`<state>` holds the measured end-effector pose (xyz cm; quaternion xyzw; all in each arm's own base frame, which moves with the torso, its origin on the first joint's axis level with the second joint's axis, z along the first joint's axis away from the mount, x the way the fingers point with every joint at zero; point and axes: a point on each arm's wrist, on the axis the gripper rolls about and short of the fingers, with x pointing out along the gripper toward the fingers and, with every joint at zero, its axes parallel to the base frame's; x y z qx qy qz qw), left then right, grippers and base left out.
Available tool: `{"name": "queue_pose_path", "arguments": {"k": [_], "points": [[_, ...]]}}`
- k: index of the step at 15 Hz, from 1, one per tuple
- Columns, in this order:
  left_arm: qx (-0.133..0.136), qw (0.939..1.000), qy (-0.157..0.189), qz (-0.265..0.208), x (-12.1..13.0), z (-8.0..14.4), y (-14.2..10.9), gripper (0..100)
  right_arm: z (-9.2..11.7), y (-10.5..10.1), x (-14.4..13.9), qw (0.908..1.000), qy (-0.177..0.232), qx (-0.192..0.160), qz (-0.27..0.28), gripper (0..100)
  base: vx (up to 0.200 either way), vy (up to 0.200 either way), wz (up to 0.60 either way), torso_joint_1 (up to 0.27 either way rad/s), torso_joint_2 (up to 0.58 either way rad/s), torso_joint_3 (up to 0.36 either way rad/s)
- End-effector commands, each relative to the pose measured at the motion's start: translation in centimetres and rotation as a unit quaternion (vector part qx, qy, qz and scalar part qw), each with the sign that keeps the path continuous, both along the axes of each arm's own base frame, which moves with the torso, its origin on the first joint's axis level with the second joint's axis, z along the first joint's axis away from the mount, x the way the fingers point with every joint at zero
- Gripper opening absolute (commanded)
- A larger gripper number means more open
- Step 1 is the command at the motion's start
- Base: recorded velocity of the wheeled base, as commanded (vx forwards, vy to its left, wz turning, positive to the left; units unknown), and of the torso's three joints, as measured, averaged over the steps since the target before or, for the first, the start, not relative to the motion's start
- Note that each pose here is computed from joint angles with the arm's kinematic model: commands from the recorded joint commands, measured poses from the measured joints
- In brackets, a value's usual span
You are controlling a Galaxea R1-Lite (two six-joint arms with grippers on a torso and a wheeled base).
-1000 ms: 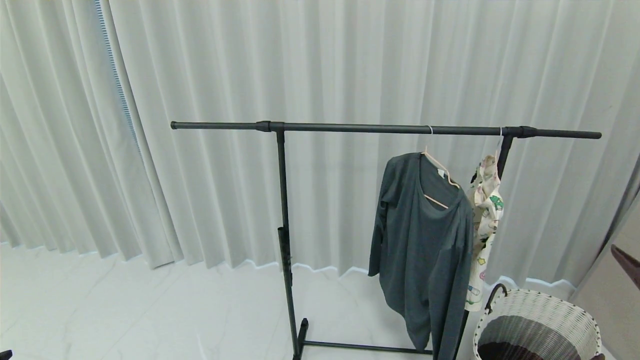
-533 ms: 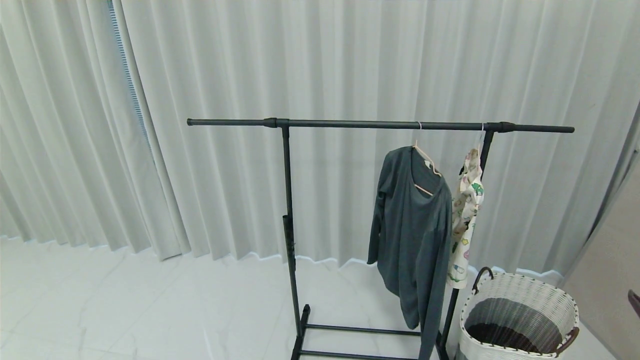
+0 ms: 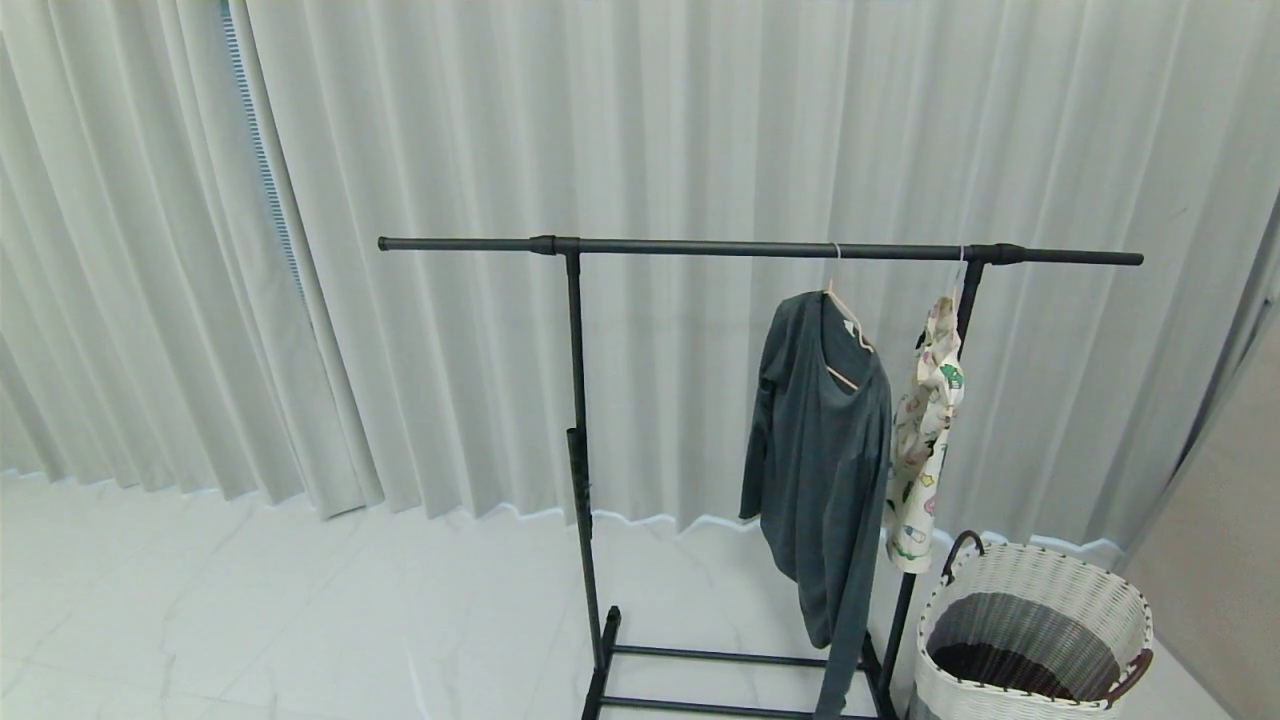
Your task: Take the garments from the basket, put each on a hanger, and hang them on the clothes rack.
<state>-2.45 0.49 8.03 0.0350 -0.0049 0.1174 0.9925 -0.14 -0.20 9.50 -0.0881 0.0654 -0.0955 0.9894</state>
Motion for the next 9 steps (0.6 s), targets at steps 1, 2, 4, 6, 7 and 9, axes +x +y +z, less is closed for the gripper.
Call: {"name": "queue_pose_path", "arguments": {"k": [1,2,4,6,7,9], "points": [[-0.004,0.9998,0.001,-0.019,0.06,-0.11,-0.09,100,-1.28,0.03,-1.47,0.9989,-0.03,0.019,-0.029,100,0.0,0.0,0.0,0.0,0.0,0.0],[-0.004,0.9991,0.001,-0.043,0.08,-0.11,-0.19,100,-1.31,0.04,-1.46,0.9989,-0.031,0.023,-0.027,100,0.0,0.0,0.0,0.0,0.0,0.0],[-0.022,0.996,0.0,-0.087,0.13,-0.2,-0.39,100,-1.29,0.04,-1.45,0.9987,-0.034,0.026,-0.027,100,0.0,0.0,0.0,0.0,0.0,0.0],[-0.036,0.9947,0.006,-0.096,0.19,-0.47,-0.41,100,-1.15,0.39,-1.35,0.9971,-0.043,0.033,0.053,100,0.0,0.0,0.0,0.0,0.0,0.0],[-0.038,0.9946,0.005,-0.096,0.18,-0.48,-0.41,100,-1.25,0.64,-1.35,0.9926,-0.037,0.04,0.109,100,0.0,0.0,0.0,0.0,0.0,0.0],[-0.04,0.9946,0.004,-0.095,0.18,-0.48,-0.41,100,-1.31,0.63,-1.4,0.9847,-0.033,0.035,0.168,100,0.0,0.0,0.0,0.0,0.0,0.0]]}}
